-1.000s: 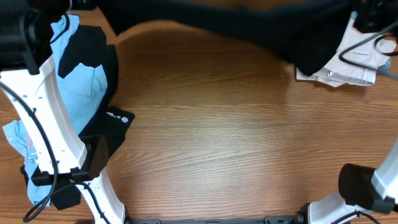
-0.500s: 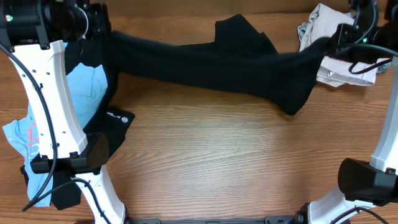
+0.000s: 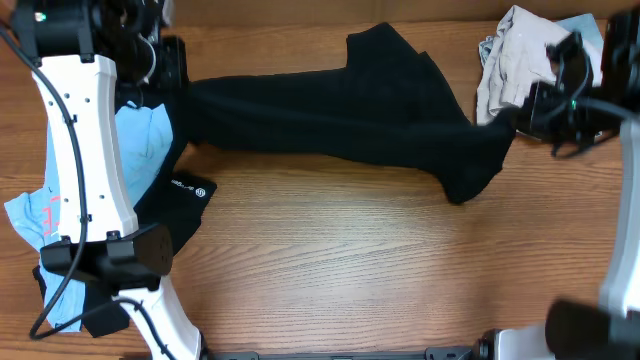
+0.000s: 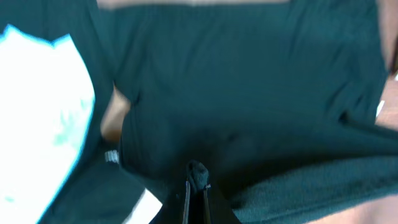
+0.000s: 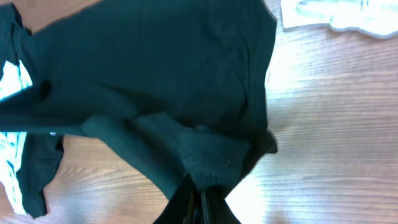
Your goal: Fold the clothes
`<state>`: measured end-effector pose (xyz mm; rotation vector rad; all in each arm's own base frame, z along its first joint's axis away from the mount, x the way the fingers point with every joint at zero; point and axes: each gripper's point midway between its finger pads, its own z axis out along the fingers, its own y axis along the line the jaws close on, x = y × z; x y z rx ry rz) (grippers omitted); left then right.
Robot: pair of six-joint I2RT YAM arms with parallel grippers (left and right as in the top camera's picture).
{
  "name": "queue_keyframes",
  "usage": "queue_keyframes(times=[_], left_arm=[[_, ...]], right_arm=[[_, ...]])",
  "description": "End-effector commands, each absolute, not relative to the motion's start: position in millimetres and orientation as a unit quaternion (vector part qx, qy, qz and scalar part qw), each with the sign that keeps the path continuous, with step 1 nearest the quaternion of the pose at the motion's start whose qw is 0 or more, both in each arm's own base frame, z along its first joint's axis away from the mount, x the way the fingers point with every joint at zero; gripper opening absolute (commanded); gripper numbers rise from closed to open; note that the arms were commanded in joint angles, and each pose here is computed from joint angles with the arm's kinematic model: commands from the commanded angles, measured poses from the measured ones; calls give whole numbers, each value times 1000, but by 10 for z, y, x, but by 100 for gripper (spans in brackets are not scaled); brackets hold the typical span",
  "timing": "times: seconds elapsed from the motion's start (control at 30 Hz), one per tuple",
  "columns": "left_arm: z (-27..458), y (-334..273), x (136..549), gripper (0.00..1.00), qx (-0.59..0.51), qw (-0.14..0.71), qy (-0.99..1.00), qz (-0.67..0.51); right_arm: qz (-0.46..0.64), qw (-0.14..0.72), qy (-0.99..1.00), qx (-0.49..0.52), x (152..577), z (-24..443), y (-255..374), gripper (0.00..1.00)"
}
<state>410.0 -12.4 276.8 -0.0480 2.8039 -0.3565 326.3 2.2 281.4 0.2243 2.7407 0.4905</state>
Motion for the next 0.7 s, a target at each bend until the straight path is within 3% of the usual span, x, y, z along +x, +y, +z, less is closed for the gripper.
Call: queue_keyframes(times=[0.0, 0.23, 0.33, 0.43, 0.67], left_arm=[[2747, -102, 3814, 4, 0, 137, 984, -112], [2145, -154, 3434, 8, 15, 16, 993, -113], [1910, -155, 3270, 34, 10, -34, 993, -113], [1725, -161, 3115, 53, 15, -76, 991, -113], [1602, -139, 3064, 74, 18, -91, 990, -107]], right_arm=[[177, 179, 963, 96, 2935, 2742, 87, 4], [190, 114, 966, 133, 2395, 2045, 204, 4], [192, 78, 968, 141, 2240, 1814, 235, 5], [192, 55, 969, 146, 2154, 1680, 251, 12], [192, 67, 968, 144, 2219, 1651, 239, 31]])
